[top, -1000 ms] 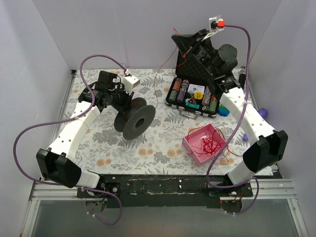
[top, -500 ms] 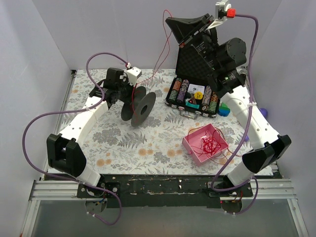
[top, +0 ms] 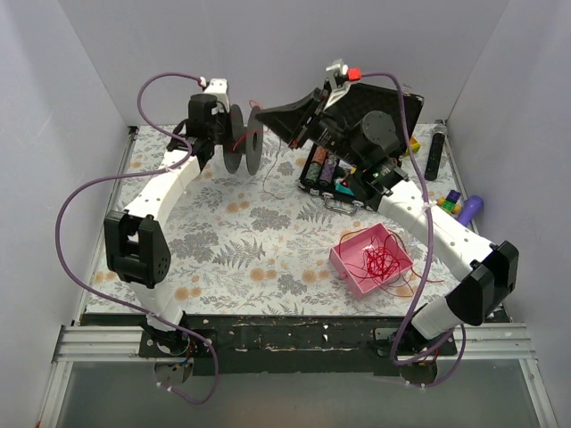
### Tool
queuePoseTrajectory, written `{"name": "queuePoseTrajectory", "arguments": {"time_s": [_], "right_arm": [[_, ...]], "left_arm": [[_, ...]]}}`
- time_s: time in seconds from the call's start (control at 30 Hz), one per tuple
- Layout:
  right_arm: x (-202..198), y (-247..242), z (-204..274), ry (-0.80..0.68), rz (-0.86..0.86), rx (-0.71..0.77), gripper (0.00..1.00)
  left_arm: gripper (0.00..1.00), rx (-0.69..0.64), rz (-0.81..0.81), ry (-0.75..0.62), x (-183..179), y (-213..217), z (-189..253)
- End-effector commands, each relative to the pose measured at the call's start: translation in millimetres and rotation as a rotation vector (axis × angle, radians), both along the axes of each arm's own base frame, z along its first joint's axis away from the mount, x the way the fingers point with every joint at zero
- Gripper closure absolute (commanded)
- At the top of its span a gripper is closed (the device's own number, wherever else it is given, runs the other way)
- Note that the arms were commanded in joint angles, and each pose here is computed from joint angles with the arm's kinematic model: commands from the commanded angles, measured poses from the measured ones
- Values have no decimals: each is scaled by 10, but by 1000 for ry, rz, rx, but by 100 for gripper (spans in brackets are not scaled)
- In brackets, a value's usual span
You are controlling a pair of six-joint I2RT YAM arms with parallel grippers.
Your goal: Wrap the cables
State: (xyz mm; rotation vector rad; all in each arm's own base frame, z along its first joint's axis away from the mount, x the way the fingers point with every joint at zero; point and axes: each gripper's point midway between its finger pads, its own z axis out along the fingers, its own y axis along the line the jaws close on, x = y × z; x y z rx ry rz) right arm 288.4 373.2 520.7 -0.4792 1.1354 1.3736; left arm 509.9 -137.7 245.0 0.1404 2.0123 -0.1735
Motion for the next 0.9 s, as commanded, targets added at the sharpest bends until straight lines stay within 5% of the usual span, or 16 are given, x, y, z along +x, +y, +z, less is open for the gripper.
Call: {"name": "queuePoseTrajectory", "arguments": {"time_s": [0.0, 0.3, 0.57, 0.87], "right_arm": [[-504, -38, 89, -26, 142, 68, 99], [-372, 55, -1297, 231, 97, -66, 99], [153, -39, -2111, 374, -23, -139, 99], [1110, -695, -2419, 449, -244, -148, 99]], "left_arm": [[100, -163, 127, -336, 301, 228, 1334], [100, -271, 63, -448, 207, 267, 2183], [100, -324, -217, -482, -578, -62, 2856], [100, -212, -618, -310, -1617, -392, 2517]]}}
